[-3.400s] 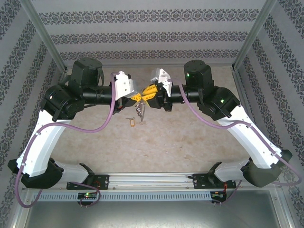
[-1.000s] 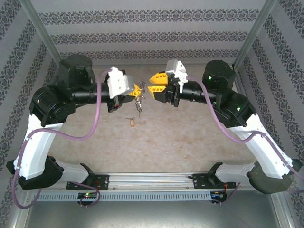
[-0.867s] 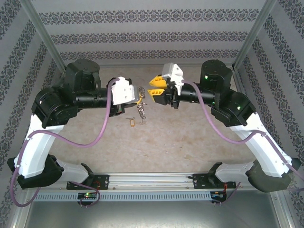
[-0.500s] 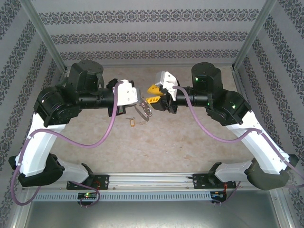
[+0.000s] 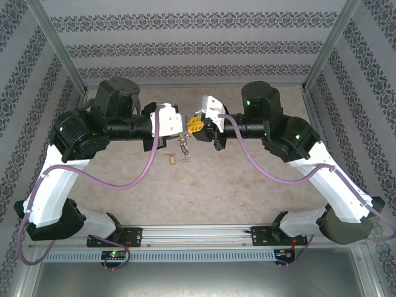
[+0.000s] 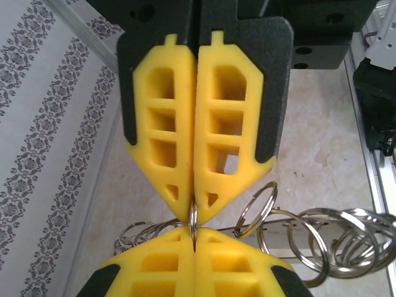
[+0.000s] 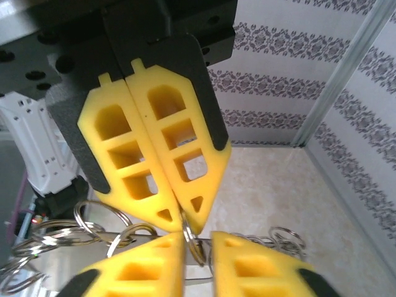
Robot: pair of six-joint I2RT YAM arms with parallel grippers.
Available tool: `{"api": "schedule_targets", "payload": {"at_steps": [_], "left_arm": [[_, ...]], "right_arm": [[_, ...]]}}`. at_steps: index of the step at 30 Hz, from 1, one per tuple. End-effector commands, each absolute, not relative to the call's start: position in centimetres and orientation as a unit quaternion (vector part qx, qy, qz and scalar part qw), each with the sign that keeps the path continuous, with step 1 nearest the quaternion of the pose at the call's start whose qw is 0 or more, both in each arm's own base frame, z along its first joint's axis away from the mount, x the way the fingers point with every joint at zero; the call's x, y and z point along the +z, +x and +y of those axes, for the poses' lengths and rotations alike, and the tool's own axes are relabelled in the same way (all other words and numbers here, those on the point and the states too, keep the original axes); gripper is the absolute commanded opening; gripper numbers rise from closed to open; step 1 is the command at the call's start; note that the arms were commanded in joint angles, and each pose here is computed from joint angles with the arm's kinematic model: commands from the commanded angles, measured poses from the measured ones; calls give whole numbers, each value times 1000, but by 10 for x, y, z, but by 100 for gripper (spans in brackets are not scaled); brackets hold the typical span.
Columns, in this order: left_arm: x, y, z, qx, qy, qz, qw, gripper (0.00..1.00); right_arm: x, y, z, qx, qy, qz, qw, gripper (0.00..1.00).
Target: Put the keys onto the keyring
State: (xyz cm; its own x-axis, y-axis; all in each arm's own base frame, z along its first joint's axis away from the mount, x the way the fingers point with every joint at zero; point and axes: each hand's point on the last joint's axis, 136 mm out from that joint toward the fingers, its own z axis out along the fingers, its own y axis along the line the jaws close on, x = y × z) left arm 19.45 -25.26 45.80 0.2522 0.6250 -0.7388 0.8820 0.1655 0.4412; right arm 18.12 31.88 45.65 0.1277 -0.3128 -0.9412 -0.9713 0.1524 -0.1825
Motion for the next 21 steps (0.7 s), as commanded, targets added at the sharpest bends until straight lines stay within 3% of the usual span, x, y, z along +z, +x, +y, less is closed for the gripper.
{"api": "schedule_targets", "payload": {"at_steps": [1,6,11,21], "left_arm": [[468,186,-256,-144,638,579,486,0],[471,191,-257,-156,611,592,501,0],[488,194,-256,-181,562,586,556,20],[504,195,-255,-226,522,582,581,17]], "right_arm": [[470,175,323,337,-570,550,509,1],[477,178,319,325,-560,545,532,0],[495,183,313,338,-516,536,576,0],[518,180,311,404,-464,510,601,0]]}}
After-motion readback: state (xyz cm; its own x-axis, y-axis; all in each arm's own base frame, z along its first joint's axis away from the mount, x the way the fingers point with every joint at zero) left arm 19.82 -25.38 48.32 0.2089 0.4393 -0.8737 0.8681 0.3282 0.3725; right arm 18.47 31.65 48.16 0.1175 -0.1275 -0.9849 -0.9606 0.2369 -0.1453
